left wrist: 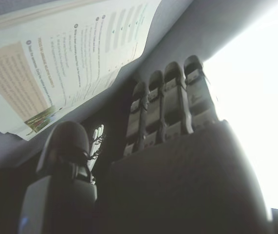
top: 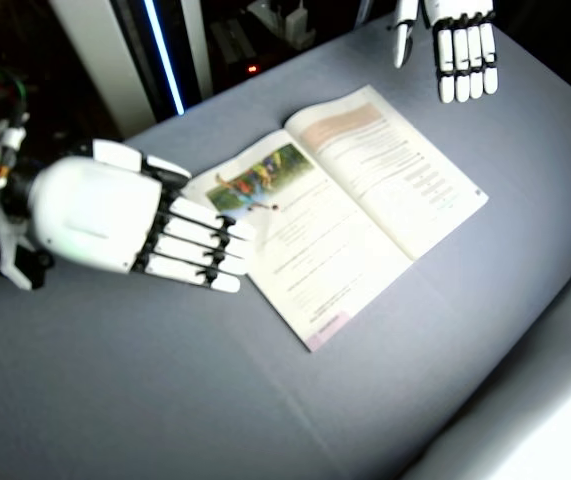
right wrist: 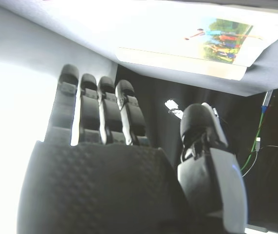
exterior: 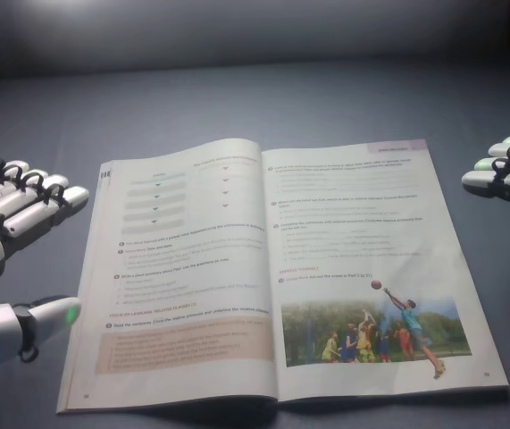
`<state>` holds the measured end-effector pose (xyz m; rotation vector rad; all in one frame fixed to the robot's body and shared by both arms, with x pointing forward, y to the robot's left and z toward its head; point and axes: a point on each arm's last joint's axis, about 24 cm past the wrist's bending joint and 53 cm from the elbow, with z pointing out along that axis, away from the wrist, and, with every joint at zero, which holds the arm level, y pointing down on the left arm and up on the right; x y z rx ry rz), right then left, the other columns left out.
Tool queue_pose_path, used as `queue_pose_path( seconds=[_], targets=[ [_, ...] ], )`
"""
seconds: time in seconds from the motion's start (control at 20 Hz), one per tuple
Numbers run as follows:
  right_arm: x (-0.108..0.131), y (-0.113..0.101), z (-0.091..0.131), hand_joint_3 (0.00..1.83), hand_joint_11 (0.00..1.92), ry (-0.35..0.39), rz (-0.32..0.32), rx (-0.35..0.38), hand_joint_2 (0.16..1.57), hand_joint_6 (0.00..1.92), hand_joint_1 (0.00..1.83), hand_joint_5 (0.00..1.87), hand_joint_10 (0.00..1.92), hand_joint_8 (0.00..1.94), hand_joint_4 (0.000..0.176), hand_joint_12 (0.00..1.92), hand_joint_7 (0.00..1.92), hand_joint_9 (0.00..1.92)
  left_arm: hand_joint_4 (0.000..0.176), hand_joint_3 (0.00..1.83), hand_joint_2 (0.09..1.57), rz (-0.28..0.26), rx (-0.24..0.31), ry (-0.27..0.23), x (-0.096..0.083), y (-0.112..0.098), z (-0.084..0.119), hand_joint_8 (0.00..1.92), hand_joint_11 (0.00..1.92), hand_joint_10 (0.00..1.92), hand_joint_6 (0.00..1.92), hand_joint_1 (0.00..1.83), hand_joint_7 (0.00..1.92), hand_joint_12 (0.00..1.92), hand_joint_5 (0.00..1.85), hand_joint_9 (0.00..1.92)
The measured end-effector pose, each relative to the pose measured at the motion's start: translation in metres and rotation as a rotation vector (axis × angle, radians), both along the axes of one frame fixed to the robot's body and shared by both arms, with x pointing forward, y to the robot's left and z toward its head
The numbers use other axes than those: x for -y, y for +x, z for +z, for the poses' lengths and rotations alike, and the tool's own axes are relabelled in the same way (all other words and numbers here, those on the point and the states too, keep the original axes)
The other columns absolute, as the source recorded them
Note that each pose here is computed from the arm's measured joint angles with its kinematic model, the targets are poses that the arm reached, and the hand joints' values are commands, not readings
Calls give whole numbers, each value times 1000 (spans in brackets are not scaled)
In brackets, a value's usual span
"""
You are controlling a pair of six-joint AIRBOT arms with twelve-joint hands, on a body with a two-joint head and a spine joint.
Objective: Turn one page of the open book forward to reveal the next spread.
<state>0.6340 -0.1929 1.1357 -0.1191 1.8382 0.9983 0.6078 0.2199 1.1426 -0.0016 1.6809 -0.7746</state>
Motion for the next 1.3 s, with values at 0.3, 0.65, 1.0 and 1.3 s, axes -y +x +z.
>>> queue_pose_path(
  seconds=[0.3, 0.65, 1.0, 1.3],
  targets=[
    [-4, 0, -1, 10, 10, -13, 22, -4, 1316, 0, 0, 48, 0, 1, 0, 4, 27, 0, 0, 15, 1242, 10, 9, -11, -1, 4, 3, 0, 0, 0, 0, 0, 0, 0, 0, 0],
    [-30, 6, -11, 0, 0, -114, 120, -18, 1275, 0, 0, 0, 0, 0, 0, 0, 0, 0, 0, 14, 1262, 6, 8, -10, 0, 3, 2, 3, 9, 1, 3, 0, 9, 4, 7, 4],
    [-35, -2, -48, 0, 34, -269, 173, -69, 1219, 3, 0, 23, 0, 5, 0, 14, 23, 0, 0, 10, 1269, -3, 9, -16, 3, 2, 2, 0, 3, 0, 0, 0, 0, 2, 0, 0],
    [-49, -5, -67, 0, 32, -328, 221, -77, 1207, 6, 0, 45, 4, 4, 0, 11, 36, 17, 0, 9, 1278, -7, 3, -15, 5, 2, 0, 0, 7, 0, 1, 0, 0, 3, 6, 0]
  ],
)
